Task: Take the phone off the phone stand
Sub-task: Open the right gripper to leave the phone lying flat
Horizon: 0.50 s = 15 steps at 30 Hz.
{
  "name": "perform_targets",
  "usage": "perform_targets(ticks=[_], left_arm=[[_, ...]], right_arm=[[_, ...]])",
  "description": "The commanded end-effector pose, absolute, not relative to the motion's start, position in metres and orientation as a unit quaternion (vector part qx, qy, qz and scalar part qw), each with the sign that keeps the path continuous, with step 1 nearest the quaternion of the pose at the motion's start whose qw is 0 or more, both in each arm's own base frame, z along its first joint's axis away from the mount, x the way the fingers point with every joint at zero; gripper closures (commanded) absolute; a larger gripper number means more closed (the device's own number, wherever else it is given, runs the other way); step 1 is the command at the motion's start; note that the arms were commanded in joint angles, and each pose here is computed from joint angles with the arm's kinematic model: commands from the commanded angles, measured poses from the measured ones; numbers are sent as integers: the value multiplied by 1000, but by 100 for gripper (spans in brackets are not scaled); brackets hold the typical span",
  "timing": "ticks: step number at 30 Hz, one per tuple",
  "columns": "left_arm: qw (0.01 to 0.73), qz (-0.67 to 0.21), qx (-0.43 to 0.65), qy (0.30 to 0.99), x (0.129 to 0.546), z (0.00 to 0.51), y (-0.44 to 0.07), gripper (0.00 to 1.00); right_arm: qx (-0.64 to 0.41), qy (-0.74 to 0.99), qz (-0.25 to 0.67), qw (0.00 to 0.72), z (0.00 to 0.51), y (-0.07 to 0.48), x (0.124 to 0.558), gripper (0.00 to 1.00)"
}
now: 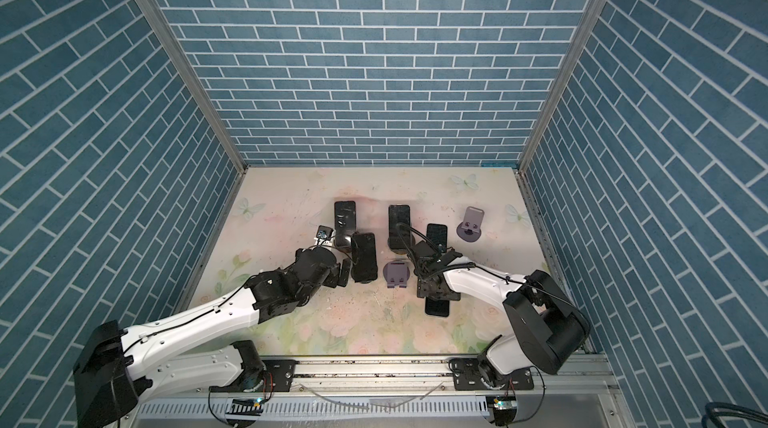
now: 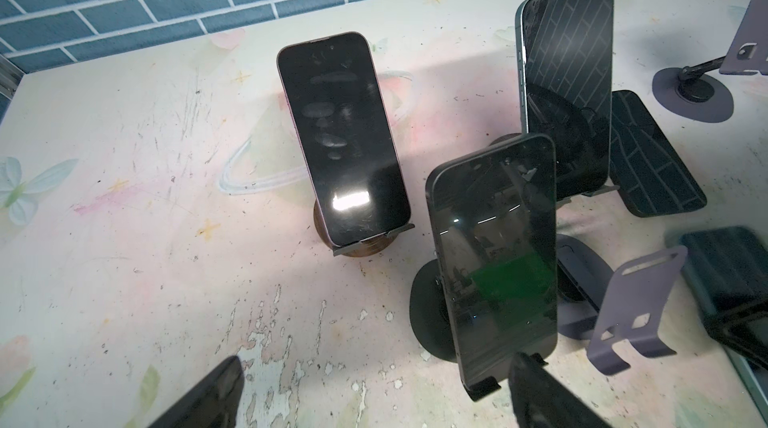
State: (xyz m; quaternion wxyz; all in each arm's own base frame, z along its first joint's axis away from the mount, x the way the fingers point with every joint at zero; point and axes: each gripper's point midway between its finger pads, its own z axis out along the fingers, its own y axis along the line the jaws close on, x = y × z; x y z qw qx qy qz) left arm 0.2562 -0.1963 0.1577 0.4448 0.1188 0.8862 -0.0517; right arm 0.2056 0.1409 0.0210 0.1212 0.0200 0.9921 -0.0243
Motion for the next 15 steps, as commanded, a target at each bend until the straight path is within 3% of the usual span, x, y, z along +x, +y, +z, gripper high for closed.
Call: perform_targets(ticks=[1, 15], left_arm=[[445, -40, 125, 886, 254, 155, -192, 0], [447, -41, 123, 885, 253, 158, -190, 0]], right_arm=[[27, 993, -37, 111, 19, 129, 192, 20], [27, 992, -21, 120, 8, 138, 200, 20]])
